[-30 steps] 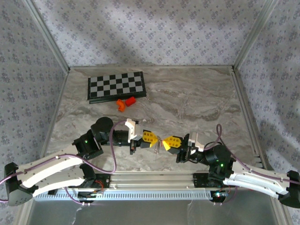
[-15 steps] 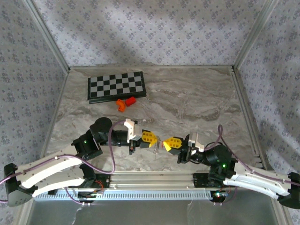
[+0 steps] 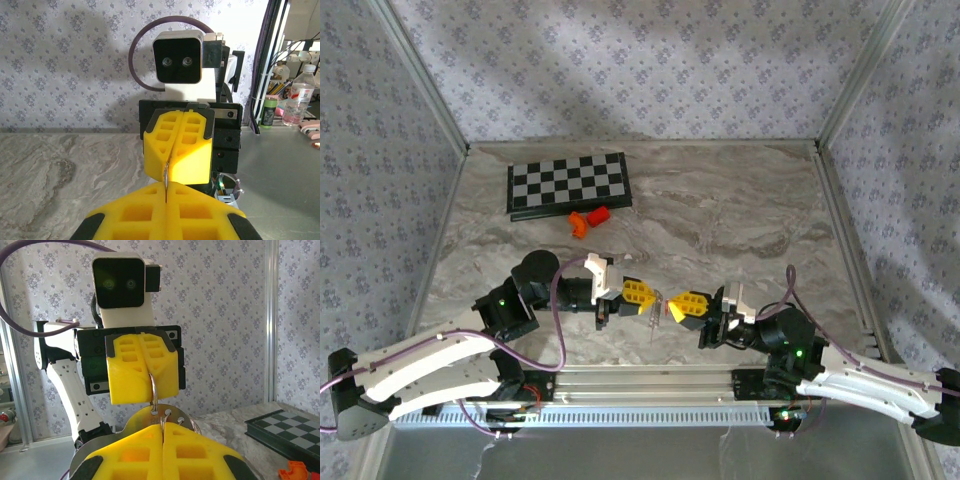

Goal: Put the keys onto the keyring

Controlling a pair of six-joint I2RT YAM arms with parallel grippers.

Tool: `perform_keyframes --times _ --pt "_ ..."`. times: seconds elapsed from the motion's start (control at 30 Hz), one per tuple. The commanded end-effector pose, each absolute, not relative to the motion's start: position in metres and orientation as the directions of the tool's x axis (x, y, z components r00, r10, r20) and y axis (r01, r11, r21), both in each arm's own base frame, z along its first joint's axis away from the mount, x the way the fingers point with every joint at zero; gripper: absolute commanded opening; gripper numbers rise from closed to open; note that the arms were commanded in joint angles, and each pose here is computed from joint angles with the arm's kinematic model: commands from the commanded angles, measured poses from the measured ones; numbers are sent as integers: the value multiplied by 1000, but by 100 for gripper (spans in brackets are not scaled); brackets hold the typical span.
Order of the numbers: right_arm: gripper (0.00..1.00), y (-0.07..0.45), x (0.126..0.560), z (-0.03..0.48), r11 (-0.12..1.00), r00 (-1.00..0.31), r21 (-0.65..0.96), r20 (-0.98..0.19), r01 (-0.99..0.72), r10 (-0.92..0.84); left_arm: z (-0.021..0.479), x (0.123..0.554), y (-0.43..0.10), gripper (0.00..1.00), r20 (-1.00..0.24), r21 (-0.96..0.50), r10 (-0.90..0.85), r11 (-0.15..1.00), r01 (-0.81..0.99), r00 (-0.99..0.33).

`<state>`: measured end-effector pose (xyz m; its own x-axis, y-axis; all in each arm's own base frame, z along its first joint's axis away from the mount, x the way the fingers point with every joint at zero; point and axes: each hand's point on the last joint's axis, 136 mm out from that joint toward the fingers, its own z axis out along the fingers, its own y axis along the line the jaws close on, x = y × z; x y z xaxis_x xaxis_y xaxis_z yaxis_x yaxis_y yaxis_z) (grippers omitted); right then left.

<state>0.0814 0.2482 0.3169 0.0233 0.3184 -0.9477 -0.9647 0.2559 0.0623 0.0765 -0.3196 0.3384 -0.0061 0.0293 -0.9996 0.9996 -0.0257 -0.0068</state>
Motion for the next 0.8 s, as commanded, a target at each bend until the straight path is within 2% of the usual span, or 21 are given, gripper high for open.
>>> perform_keyframes --times 0.0,0.37,0.77 --pt "0 244 75 338 230 38 50 -930 -972 365 364 71 -316 0 -998 45 -38 -37 998 43" --pt "0 249 74 343 214 35 52 -922 -976 385 361 72 -318 0 -999 41 -34 -38 998 40" --pt "0 242 83 349 266 23 96 -912 -959 409 354 79 -320 0 -998 52 -20 -3 999 52"
